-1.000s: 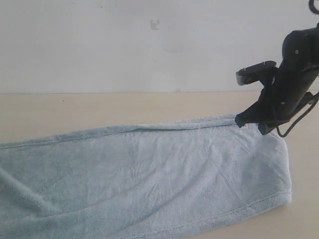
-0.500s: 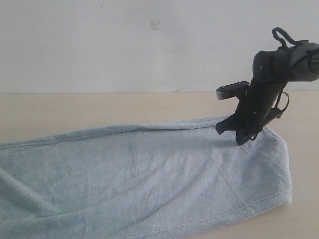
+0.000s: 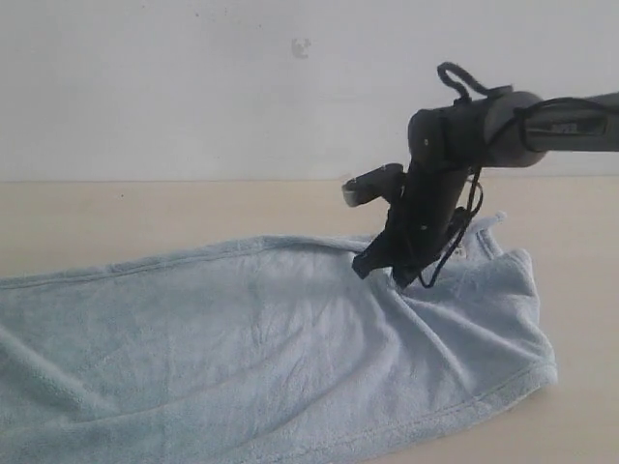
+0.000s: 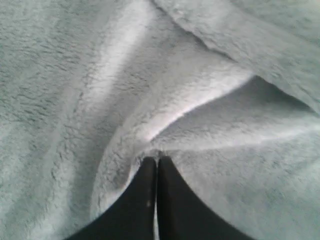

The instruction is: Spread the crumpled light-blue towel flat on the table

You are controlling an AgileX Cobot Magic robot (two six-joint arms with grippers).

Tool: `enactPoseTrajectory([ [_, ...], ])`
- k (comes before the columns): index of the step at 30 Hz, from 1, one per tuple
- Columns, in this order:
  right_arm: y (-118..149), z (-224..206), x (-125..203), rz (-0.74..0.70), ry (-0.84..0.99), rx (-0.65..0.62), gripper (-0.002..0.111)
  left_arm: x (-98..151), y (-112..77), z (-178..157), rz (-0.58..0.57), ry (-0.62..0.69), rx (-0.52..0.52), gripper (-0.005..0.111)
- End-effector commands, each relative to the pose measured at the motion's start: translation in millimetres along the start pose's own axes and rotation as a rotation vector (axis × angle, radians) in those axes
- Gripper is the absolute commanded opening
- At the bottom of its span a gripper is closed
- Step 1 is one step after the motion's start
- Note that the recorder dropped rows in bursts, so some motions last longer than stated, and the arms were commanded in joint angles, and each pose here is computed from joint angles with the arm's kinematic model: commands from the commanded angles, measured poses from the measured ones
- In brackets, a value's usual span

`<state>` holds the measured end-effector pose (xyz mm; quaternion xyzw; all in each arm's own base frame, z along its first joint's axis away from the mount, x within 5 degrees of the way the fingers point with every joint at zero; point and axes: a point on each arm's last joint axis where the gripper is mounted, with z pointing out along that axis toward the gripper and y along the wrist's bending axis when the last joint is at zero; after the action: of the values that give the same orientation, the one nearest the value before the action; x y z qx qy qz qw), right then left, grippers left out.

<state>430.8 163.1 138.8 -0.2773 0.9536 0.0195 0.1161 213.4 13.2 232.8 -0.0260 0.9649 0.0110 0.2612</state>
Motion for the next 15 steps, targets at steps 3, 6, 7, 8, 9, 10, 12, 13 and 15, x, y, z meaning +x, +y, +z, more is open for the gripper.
enactPoseTrajectory([
  [3, -21.4, -90.7, 0.4, -0.006, -0.137, 0.06, 0.001, -1.5, -1.9, -2.1, -0.005, -0.016, 0.018, 0.004],
  [6, -61.9, -108.9, 22.0, 0.097, -0.086, 0.059, 0.006, -1.4, -2.3, -3.1, -0.005, -0.018, 0.022, 0.004],
  [7, -85.7, -107.2, 40.6, 0.143, -0.042, -0.001, 0.017, -1.4, -2.5, -4.0, -0.002, -0.022, 0.025, 0.004],
  [8, -107.8, -102.2, 59.1, 0.229, -0.047, -0.08, 0.034, -1.5, -3.2, -4.1, 0.0, -0.022, 0.032, 0.004],
  [9, -125.9, -98.0, 76.0, 0.282, -0.068, -0.145, 0.054, -1.5, -3.7, -4.1, -0.001, -0.023, 0.037, 0.004],
  [10, -140.0, -93.3, 91.9, 0.317, -0.094, -0.206, 0.071, -1.7, -4.5, -4.1, 0.001, -0.025, 0.046, 0.004],
  [12, -153.9, -84.6, 113.0, 0.373, -0.157, -0.296, 0.07, -2.7, -6.8, -4.3, 0.005, -0.036, 0.072, 0.004],
  [13, -154.2, -80.9, 116.0, 0.37, -0.162, -0.295, 0.066, -2.9, -7.2, -4.3, 0.008, -0.039, 0.076, 0.004],
  [15, -153.3, -73.0, 117.6, 0.364, -0.164, -0.28, 0.059, -3.0, -7.7, -4.4, 0.011, -0.039, 0.081, 0.004],
])
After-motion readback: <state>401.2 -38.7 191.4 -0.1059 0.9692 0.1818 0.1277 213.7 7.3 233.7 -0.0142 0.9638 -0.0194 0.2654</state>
